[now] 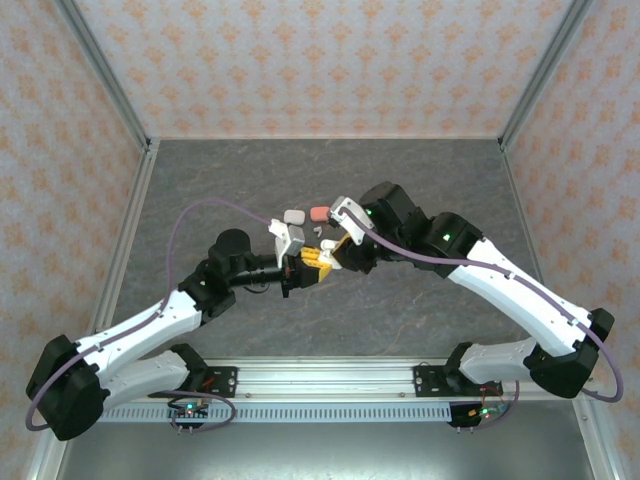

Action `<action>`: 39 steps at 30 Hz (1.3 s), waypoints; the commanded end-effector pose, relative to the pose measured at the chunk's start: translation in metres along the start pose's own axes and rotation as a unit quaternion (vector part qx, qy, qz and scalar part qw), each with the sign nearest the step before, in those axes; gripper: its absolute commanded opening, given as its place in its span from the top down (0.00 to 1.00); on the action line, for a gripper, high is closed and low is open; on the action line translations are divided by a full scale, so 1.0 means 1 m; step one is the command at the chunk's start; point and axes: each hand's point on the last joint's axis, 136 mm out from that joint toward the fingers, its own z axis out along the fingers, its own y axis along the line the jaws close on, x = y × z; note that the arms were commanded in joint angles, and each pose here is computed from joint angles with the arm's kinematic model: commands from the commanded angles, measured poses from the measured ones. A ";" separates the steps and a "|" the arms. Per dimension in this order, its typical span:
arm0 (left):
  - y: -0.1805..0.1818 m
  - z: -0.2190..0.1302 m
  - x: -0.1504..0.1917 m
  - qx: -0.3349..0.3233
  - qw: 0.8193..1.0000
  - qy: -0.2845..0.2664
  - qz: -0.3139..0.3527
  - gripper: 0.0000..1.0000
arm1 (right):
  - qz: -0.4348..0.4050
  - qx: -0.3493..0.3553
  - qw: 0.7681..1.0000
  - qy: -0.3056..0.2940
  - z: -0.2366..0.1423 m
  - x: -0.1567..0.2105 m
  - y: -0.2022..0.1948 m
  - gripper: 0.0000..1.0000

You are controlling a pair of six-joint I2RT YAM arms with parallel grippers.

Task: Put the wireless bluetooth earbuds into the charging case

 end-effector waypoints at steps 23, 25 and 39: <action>-0.013 -0.011 -0.027 -0.001 0.997 -0.057 0.050 1.00 | 0.108 0.028 0.982 -0.150 -0.067 -0.023 -0.028 0.33; -0.014 -0.012 -0.029 -0.001 0.997 -0.060 0.051 1.00 | 0.119 0.032 0.984 -0.129 -0.061 -0.009 -0.031 0.31; -0.013 -0.013 -0.030 -0.008 0.997 -0.060 0.051 1.00 | 0.133 -0.024 0.988 -0.080 -0.031 0.008 -0.016 0.31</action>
